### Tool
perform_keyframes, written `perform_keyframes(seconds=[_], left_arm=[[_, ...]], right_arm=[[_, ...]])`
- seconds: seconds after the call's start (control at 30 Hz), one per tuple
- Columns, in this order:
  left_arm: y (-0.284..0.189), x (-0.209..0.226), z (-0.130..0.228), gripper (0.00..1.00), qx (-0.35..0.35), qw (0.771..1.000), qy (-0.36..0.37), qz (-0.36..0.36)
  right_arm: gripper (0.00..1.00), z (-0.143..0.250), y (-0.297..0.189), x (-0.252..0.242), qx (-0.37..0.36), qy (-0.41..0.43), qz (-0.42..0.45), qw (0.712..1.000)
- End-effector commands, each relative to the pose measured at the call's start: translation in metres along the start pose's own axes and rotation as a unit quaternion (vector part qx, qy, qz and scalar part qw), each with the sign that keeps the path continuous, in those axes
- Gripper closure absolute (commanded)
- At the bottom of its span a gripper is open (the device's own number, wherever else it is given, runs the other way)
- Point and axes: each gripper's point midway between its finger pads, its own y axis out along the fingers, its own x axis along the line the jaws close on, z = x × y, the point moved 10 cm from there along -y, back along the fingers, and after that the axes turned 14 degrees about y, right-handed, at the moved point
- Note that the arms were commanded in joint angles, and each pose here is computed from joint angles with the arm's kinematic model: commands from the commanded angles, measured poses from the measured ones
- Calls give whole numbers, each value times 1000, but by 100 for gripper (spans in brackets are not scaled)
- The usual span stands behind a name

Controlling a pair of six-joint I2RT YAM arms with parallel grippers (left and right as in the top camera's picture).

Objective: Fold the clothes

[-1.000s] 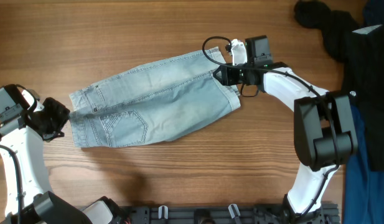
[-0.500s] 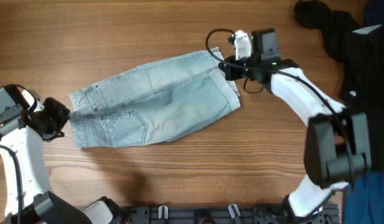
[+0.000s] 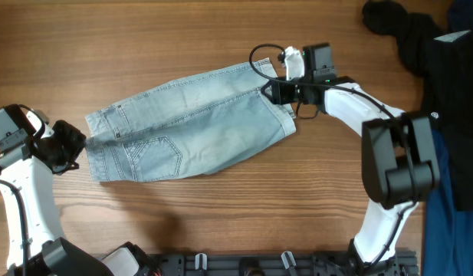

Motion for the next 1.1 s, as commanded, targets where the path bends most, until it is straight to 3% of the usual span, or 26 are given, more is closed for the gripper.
perform_keyframes(seconds=[0.0, 0.13, 0.23, 0.37, 0.43, 0.47, 0.6, 0.73, 0.83, 0.93, 1.07], left_arm=[[-8, -3, -4, 96, -15, 1000, 2, 10], [-8, -3, -4, 96, -15, 1000, 2, 10], [-8, -3, -4, 96, -14, 1000, 2, 10], [-8, -3, -3, 96, -13, 1000, 1, 10], [-8, -3, -3, 96, -12, 1000, 1, 9], [-8, -3, -3, 96, -11, 1000, 1, 9], [-8, -3, -3, 96, -11, 1000, 1, 12], [-8, -4, -3, 96, -10, 1000, 1, 19], [-9, -5, -3, 96, -11, 1000, 2, 24], [-11, -7, -3, 96, -15, 999, 3, 31], [-10, -7, -4, 96, -17, 999, 4, 31]], right_arm=[[46, 4, 7, 7, 20, -14, -49, 998], [65, 6, 8, 8, 26, -15, -48, 998], [61, 7, 8, 5, 28, -11, -30, 999], [76, 10, 8, 3, 35, -15, -22, 999], [93, 11, 8, 2, 39, -13, -21, 999], [96, 11, 8, 2, 39, -13, -21, 999], [96, -2, -10, 15, 9, -6, -29, 1000], [96, -22, -81, 57, -66, -36, -23, 997], [96, -24, -108, 68, -92, -42, -1, 995], [96, -23, -107, 67, -88, -37, -1, 995], [59, -15, -62, 41, -41, -20, 16, 999]])
